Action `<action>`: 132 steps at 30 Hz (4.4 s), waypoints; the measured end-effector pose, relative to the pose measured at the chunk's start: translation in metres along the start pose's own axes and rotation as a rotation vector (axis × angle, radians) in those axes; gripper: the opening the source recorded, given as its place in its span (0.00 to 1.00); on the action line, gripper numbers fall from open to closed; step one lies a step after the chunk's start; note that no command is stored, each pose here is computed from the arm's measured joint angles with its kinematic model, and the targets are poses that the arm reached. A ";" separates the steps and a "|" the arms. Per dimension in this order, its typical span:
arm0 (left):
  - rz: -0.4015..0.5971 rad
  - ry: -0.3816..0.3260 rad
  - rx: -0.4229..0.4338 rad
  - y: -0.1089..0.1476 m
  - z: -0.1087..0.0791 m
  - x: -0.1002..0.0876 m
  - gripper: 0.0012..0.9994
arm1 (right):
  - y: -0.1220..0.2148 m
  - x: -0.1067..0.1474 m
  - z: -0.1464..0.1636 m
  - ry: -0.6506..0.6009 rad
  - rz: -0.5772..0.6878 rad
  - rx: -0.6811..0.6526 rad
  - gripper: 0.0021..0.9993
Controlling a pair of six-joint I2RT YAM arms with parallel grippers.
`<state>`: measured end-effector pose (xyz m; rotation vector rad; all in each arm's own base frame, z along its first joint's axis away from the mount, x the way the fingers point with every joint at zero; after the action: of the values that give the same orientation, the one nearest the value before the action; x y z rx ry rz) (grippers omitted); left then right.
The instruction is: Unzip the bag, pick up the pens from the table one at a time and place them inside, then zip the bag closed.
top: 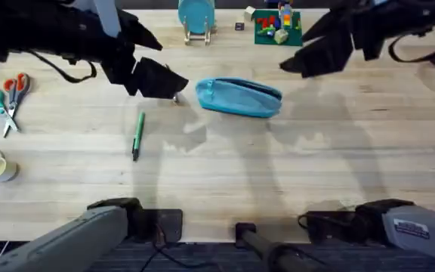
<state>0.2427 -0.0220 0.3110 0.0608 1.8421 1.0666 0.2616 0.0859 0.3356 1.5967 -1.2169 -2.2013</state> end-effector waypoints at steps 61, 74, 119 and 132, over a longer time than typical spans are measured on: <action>0.024 0.160 -0.048 0.015 -0.016 0.004 0.99 | -0.001 0.013 0.002 0.243 0.108 -0.012 0.03; 0.024 0.160 -0.048 0.015 -0.016 0.004 0.99 | -0.035 0.025 -0.020 0.209 0.180 -0.092 0.03; 0.023 0.159 -0.049 0.015 -0.017 0.004 0.99 | -0.114 0.035 -0.041 0.280 0.247 -0.227 0.03; 0.023 0.160 -0.048 0.015 -0.016 0.004 0.99 | -0.114 0.035 -0.041 0.281 0.245 -0.225 0.03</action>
<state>0.2219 -0.0211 0.3207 -0.0325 1.9609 1.1603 0.3185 0.1200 0.2285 1.5127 -0.9867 -1.8187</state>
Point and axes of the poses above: each hand's point on the last joint's axis, 136 mm out from that joint toward the fingers, its own y axis back along the fingers, its own z axis along the line the jaws close on, x = y × z, the point moved 10 cm from there along y, back along the fingers, and after that the axes turned 7 degrees about y, right-handed, at the moved point
